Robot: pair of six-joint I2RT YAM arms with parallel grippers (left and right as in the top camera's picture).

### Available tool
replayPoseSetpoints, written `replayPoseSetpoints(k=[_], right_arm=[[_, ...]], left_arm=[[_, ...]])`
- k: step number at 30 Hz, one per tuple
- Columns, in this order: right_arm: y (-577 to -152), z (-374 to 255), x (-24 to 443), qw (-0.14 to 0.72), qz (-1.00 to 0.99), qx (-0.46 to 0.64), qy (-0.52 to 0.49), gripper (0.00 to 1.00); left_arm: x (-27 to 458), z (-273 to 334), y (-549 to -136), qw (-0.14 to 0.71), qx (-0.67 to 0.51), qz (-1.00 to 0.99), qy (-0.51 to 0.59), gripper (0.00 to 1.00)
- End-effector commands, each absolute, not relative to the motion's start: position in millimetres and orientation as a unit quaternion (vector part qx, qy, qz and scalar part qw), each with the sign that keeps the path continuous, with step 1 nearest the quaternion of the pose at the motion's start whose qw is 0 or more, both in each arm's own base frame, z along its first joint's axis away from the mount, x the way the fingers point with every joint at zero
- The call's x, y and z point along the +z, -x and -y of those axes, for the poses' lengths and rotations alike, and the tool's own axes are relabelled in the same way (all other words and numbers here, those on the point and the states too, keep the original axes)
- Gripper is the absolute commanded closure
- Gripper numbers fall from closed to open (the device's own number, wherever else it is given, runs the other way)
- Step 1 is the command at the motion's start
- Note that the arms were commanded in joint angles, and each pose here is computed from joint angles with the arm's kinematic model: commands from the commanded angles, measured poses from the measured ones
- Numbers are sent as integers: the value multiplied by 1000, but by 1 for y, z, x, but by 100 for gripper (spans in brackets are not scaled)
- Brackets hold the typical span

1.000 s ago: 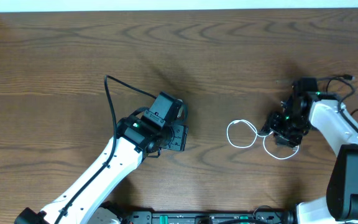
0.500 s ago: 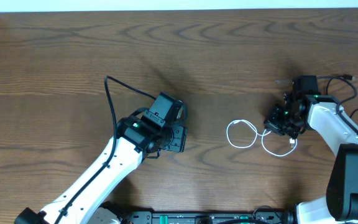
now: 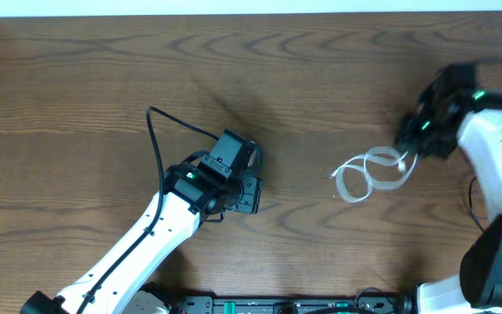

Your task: Untangle cables

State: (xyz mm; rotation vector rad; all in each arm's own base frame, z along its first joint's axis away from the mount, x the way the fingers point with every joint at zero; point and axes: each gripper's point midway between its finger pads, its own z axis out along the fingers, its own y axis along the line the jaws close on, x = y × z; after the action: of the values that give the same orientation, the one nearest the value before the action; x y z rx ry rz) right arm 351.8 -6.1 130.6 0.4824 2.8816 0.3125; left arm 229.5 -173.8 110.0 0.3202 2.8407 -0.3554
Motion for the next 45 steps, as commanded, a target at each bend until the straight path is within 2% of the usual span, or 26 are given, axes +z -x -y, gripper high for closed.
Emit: replayPoseSetpoints(k=[1, 8, 12, 13, 14, 17, 20, 30, 33, 39, 42, 45], right_arm=[[-377, 59, 197, 188, -968, 29, -165, 99], [-386, 146, 322, 335, -907, -31, -254, 99], [-377, 173, 345, 362, -887, -47, -283, 98], [-374, 177, 342, 357, -887, -47, -287, 93], [-373, 178, 337, 348, -890, -47, -291, 84], [-371, 174, 319, 324, -899, -36, -291, 42], [-369, 168, 291, 290, -912, -18, -291, 26], [-361, 130, 223, 208, -935, 75, -277, 20], [-358, 110, 207, 185, -948, 100, -238, 17], [-357, 59, 178, 147, -974, 112, -134, 13], [-360, 34, 170, 143, -980, 114, -74, 4], [-363, 8, 161, 143, -983, 117, -21, 1]], left_arm=[[112, 171, -230, 135, -117, -978, -111, 38], [112, 171, -230, 135, -117, -978, -111, 38], [112, 171, -230, 136, -117, -978, -111, 38], [112, 171, -230, 136, -117, -978, -111, 38], [112, 171, -230, 136, -117, -978, -111, 38], [112, 171, -230, 135, -117, -978, -111, 38], [112, 171, -230, 135, -117, -978, -111, 38], [112, 171, -230, 135, -116, -978, -111, 38], [113, 168, -235, 145, -107, -978, -103, 38], [114, 127, -260, 186, -35, -982, 4, 38], [114, 107, -269, 187, -28, -981, 43, 38], [114, 81, -277, 187, -20, -978, 89, 38]])
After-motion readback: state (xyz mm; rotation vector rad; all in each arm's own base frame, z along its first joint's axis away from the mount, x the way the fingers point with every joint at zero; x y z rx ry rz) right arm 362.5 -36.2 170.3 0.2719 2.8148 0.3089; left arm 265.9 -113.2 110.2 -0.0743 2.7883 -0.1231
